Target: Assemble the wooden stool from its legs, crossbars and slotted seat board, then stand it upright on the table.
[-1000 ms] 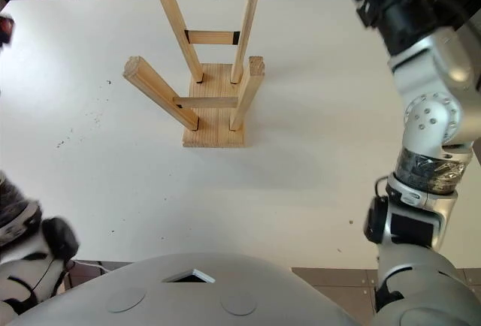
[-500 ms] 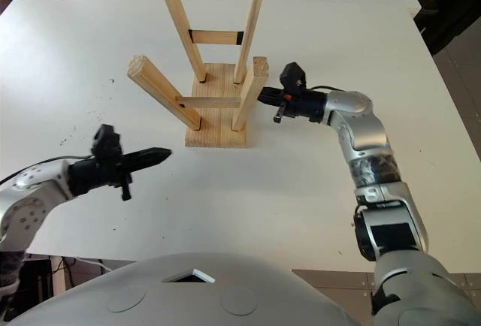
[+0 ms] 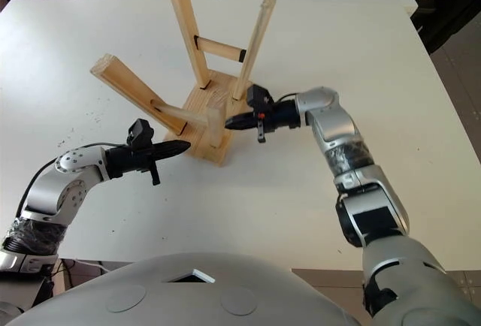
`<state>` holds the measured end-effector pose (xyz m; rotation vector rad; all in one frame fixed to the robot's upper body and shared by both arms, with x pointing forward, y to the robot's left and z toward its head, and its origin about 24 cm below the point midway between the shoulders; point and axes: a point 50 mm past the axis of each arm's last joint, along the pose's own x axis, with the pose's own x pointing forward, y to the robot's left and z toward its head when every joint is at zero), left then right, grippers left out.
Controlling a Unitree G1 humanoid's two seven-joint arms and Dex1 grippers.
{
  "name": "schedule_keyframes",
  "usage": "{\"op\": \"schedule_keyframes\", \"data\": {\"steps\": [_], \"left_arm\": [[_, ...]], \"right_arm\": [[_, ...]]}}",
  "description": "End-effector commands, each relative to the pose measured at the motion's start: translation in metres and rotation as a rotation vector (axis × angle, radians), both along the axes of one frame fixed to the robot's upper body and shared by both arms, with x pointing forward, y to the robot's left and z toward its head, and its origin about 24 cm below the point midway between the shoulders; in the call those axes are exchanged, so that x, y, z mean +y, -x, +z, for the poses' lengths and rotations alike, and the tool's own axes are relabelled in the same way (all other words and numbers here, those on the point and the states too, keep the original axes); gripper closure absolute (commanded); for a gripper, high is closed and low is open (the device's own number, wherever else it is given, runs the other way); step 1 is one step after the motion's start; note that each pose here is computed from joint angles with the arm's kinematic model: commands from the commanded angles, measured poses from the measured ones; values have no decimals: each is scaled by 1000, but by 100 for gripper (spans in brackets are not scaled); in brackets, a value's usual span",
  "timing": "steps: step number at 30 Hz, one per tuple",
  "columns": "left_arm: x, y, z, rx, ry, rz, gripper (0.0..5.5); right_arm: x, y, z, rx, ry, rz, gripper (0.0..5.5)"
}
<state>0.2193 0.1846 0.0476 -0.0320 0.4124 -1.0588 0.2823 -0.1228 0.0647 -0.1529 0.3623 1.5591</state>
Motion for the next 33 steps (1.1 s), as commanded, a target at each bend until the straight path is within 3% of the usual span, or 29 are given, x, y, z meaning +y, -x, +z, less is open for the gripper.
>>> {"op": "schedule_keyframes", "data": {"steps": [1,7,12,15,18,24,33], "left_arm": [[2,2,-8,0,-20,36,547],[3,1,-14,-8,-34,55,547],[8,8,-16,-5,-38,76,547],[0,14,-17,0,-8,80,547],[-8,15,-22,0,7,99,547],[-9,12,-23,-9,-2,103,547],[-6,-6,-25,-74,-73,106,547]], "right_arm": [[23,32,-12,47,-23,5,550],[38,58,-13,116,-101,-97,550],[-25,47,-9,60,18,-256,550],[-43,28,5,2,45,-297,550],[-20,7,20,-40,-39,-276,550],[29,1,20,-3,-89,-132,550],[25,29,15,131,-56,54,550]]}}
